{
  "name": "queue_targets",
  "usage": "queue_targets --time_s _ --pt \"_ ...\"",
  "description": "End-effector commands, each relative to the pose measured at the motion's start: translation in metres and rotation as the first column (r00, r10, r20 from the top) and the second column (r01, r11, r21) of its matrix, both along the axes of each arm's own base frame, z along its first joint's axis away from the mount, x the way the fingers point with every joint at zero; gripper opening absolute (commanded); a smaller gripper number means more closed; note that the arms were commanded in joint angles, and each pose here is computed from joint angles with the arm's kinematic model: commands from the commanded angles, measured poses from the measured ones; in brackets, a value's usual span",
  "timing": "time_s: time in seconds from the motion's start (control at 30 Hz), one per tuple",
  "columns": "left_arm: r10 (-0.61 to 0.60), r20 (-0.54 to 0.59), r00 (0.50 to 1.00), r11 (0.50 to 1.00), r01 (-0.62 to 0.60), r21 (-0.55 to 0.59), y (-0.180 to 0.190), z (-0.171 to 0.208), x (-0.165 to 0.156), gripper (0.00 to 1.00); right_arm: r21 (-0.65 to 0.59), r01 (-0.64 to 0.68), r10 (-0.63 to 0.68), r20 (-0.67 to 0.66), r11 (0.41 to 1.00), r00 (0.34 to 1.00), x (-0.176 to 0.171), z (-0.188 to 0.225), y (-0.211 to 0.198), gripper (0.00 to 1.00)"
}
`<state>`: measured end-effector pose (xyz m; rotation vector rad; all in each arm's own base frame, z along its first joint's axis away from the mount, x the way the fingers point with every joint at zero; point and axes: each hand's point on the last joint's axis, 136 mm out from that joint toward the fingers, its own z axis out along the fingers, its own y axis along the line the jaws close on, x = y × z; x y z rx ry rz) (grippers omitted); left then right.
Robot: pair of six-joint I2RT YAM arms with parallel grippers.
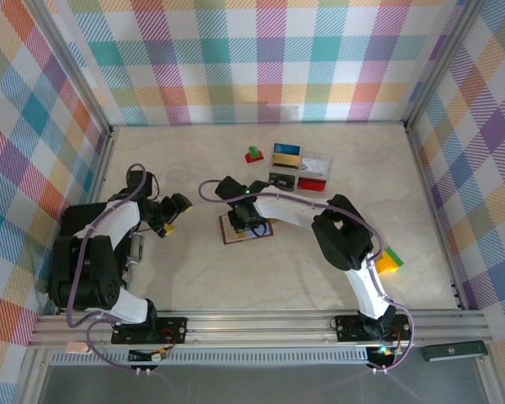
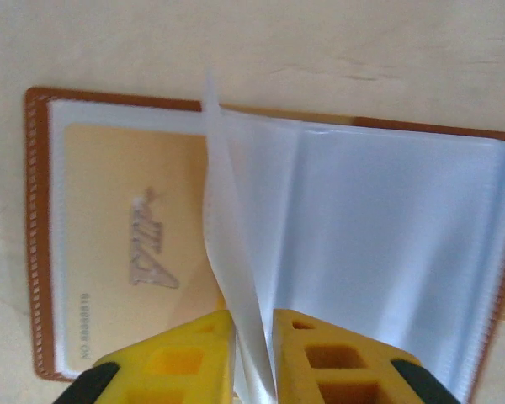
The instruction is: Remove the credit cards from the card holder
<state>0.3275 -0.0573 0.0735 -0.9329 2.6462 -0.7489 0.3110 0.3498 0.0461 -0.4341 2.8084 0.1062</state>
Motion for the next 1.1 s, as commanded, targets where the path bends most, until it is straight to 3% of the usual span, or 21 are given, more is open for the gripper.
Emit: queue_targets --time_s 0.0,0.2,0.37,0.5,0.7,1.07 --pt "-0.024 0.015 1.0 0.999 0.025 -0.025 -0.003 0.009 0.0 0.82 -0.009 0.122 -0.122 0.059 0.992 0.991 0.012 0.013 -0.023 0.22" --pt "-0.05 0.023 0.998 0.998 0.051 -0.039 -0.012 0.011 0.002 0.82 0.003 0.197 -0.197 0.056 0.98 0.979 0.014 0.014 -0.043 0.28" --pt "-0.087 0.027 0.996 0.995 0.088 -0.051 -0.027 0.013 0.003 0.82 0.097 0.187 -0.194 0.067 0.978 0.979 0.019 0.034 -0.041 0.33" --pt "-0.124 0.033 0.992 0.99 0.126 -0.059 -0.047 0.015 0.004 0.8 0.226 0.1 -0.107 0.018 0.969 0.994 0.021 0.046 -0.021 0.34" --pt "-0.171 0.029 0.985 0.982 0.173 -0.075 -0.078 0.01 0.003 0.7 0.299 0.056 -0.032 -0.085 0.953 0.996 0.016 0.033 0.0 0.3" --pt "-0.269 0.007 0.963 0.959 0.268 -0.088 -0.114 0.0 0.004 0.51 0.184 0.215 -0.175 -0.212 0.959 0.961 0.012 -0.022 -0.025 0.3"
